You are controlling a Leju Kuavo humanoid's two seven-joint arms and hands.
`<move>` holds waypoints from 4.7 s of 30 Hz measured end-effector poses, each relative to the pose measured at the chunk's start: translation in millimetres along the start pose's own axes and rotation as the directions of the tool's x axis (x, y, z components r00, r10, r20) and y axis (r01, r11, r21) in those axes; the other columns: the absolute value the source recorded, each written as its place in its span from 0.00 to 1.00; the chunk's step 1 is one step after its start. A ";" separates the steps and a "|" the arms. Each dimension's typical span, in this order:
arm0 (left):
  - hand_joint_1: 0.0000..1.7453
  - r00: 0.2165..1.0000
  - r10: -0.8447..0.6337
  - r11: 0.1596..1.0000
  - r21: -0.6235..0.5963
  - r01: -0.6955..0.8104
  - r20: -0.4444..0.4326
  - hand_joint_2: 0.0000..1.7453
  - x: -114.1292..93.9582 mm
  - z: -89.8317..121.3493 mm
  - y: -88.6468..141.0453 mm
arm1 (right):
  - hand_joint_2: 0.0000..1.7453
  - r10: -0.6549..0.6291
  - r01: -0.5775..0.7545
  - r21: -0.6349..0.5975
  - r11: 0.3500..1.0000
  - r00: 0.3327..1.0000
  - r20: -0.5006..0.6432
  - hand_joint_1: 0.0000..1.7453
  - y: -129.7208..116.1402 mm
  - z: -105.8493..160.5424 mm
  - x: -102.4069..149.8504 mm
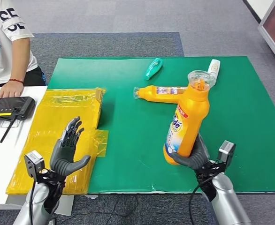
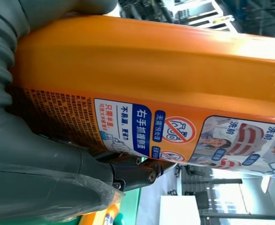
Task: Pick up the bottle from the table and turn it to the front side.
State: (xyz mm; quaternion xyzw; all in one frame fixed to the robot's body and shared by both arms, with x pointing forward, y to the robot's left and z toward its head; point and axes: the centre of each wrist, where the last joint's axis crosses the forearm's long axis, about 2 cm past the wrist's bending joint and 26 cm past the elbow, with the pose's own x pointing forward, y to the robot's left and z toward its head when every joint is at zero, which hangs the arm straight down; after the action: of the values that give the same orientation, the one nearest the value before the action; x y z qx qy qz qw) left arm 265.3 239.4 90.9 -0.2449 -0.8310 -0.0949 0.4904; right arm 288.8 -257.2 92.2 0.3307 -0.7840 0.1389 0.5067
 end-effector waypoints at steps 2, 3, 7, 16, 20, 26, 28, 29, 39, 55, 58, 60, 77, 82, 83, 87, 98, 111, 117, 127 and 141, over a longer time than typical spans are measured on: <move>0.00 1.000 0.003 1.000 -0.005 -0.003 -0.004 1.00 -0.4 -0.3 -1.5 | 1.00 -0.005 0.005 -0.009 1.000 1.000 0.005 1.00 5.4 -3.1 -1.8; 0.00 1.000 0.004 1.000 -0.008 -0.004 -0.005 1.00 -0.5 -0.6 -2.2 | 1.00 0.009 -0.009 -0.014 1.000 1.000 0.003 1.00 7.8 -4.5 -2.8; 0.00 1.000 0.012 0.999 -0.031 -0.013 -0.021 1.00 -0.6 -4.2 -4.4 | 1.00 0.096 -0.096 -0.048 0.994 0.995 -0.003 1.00 18.1 -11.2 -7.2; 0.00 0.999 0.042 0.992 -0.121 -0.045 -0.027 1.00 6.7 -38.4 -3.0 | 1.00 0.194 -0.193 -0.061 0.979 0.981 0.014 1.00 53.0 -34.6 -17.6; 0.00 0.994 0.099 0.981 -0.161 -0.105 -0.044 1.00 10.8 -53.2 -2.8 | 1.00 0.212 -0.210 -0.053 0.976 0.977 0.018 1.00 62.7 -41.0 -20.0; 0.00 0.971 0.226 0.945 -0.224 -0.238 -0.076 1.00 16.2 -73.1 2.3 | 1.00 0.230 -0.229 -0.033 0.973 0.973 0.025 1.00 70.0 -48.3 -22.7; 0.00 0.961 0.262 0.931 -0.240 -0.276 -0.091 1.00 19.8 -83.1 6.1 | 1.00 0.260 -0.259 -0.033 0.965 0.965 0.026 1.00 71.9 -50.5 -23.7; 0.00 0.956 0.276 0.924 -0.247 -0.293 -0.101 1.00 21.6 -88.3 7.9 | 1.00 0.279 -0.278 -0.033 0.960 0.960 0.027 1.00 72.9 -51.8 -24.1; 0.00 0.933 0.317 0.892 -0.280 -0.354 -0.170 1.00 26.0 -114.1 13.4 | 1.00 0.356 -0.356 -0.011 0.934 0.934 0.023 1.00 84.3 -60.4 -29.5; 0.00 0.945 0.257 0.910 -0.278 -0.308 -0.204 1.00 25.9 -126.6 17.2 | 1.00 0.411 -0.406 0.092 0.909 0.910 -0.046 1.00 103.1 -62.2 -48.1; 0.00 0.945 0.251 0.910 -0.282 -0.304 -0.208 1.00 26.1 -128.9 17.3 | 1.00 0.414 -0.406 0.106 0.907 0.908 -0.064 1.00 104.1 -62.0 -51.7; 0.00 0.945 0.248 0.910 -0.283 -0.303 -0.213 1.00 25.8 -129.6 17.3 | 1.00 0.415 -0.407 0.111 0.907 0.907 -0.072 1.00 103.9 -61.7 -53.5; 0.00 0.934 0.255 0.896 -0.302 -0.326 -0.251 1.00 24.2 -132.0 13.8 | 1.00 0.506 -0.509 0.001 0.861 0.856 -0.104 1.00 82.9 -75.6 -49.1; 0.00 0.928 0.266 0.888 -0.309 -0.341 -0.260 1.00 23.8 -131.5 12.8 | 1.00 0.515 -0.520 -0.024 0.854 0.850 -0.107 1.00 77.8 -77.8 -46.6; 0.00 0.928 0.266 0.887 -0.310 -0.342 -0.261 1.00 23.8 -131.4 12.7 | 1.00 0.516 -0.521 -0.025 0.853 0.850 -0.107 1.00 77.2 -78.3 -46.2; 0.00 0.928 0.263 0.886 -0.314 -0.341 -0.265 1.00 23.6 -131.4 12.2 | 1.00 0.518 -0.523 -0.029 0.852 0.849 -0.106 1.00 75.8 -79.1 -45.5; 0.00 0.945 0.191 0.883 -0.374 -0.284 -0.266 1.00 39.1 -161.1 4.9 | 1.00 0.528 -0.531 -0.005 0.847 0.843 -0.104 1.00 78.4 -80.6 -46.3; 0.00 0.966 0.161 0.887 -0.399 -0.231 -0.203 1.00 46.9 -178.6 -3.6 | 1.00 0.506 -0.504 0.048 0.862 0.853 -0.125 1.00 85.9 -84.2 -51.1; 0.00 0.952 0.215 0.877 -0.386 -0.286 -0.217 1.00 36.4 -162.5 -6.7 | 1.00 0.513 -0.508 0.069 0.858 0.848 -0.131 1.00 86.8 -84.8 -52.6; 0.00 0.935 0.272 0.868 -0.360 -0.341 -0.229 1.00 27.4 -147.0 -9.3 | 1.00 0.523 -0.518 0.071 0.853 0.844 -0.117 1.00 87.5 -88.5 -50.6; 0.00 0.919 0.333 0.867 -0.315 -0.387 -0.212 1.00 19.2 -128.3 -5.4 | 1.00 0.451 -0.444 0.096 0.891 0.890 -0.068 1.00 94.3 -97.6 -41.5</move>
State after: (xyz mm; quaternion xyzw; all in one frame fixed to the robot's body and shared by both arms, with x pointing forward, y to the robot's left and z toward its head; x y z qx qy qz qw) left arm 353.6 189.7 172.2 -0.4713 -0.7008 -0.1664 0.5090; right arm 306.2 -117.5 110.2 0.1545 -0.8099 0.2967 0.4818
